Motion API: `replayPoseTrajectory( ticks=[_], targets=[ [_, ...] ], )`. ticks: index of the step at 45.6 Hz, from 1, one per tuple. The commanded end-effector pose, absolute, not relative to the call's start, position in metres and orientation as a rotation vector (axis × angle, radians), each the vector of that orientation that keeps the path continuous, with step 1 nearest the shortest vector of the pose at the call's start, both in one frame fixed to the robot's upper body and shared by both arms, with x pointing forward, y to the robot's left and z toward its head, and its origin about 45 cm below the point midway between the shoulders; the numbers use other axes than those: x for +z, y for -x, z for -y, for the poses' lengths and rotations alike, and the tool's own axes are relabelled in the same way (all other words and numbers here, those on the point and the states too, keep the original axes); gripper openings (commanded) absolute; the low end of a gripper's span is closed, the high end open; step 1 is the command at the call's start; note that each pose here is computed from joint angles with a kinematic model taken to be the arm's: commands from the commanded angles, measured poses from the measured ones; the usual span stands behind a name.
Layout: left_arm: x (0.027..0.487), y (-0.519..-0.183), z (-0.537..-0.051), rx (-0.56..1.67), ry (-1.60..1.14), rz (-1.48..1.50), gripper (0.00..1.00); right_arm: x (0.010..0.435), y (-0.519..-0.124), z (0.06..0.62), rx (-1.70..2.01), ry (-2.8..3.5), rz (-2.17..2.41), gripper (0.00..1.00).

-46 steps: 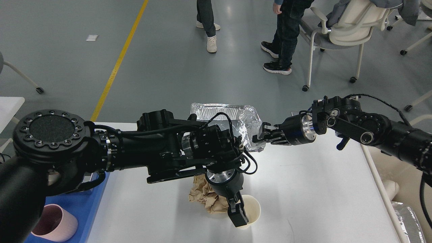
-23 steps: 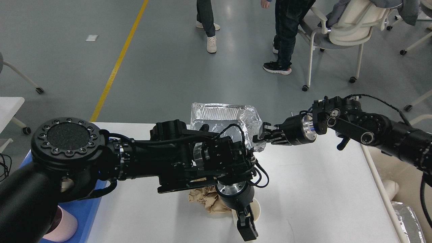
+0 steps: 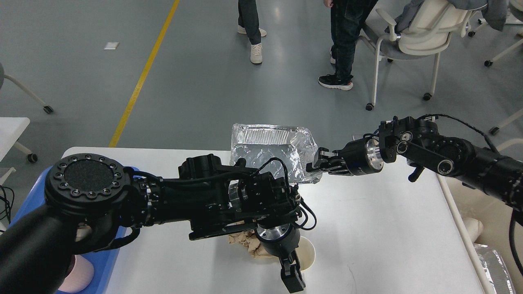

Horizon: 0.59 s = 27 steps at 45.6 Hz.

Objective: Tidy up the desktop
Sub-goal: 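Reach the left gripper over to the white paper cup and grasp it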

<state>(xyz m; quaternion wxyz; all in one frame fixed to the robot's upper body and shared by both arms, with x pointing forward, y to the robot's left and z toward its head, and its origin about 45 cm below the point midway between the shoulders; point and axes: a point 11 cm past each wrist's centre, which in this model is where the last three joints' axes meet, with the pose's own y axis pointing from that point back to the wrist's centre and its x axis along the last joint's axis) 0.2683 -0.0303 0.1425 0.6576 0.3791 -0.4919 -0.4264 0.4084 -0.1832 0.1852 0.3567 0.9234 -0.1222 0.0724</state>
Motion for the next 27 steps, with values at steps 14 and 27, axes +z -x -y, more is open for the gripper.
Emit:
replayPoseTrajectory(
  ticks=[14, 27],
  targets=[
    [0.134, -0.272, 0.027, -0.955, -0.847, 1.147, 0.93, 0.185, -0.409, 0.183, 0.190, -2.384, 0.321, 0.00],
    [0.127, -0.274, 0.018, -0.987, -0.858, 1.163, 0.71, 0.185, -0.409, 0.183, 0.188, -2.384, 0.321, 0.00]
  ],
)
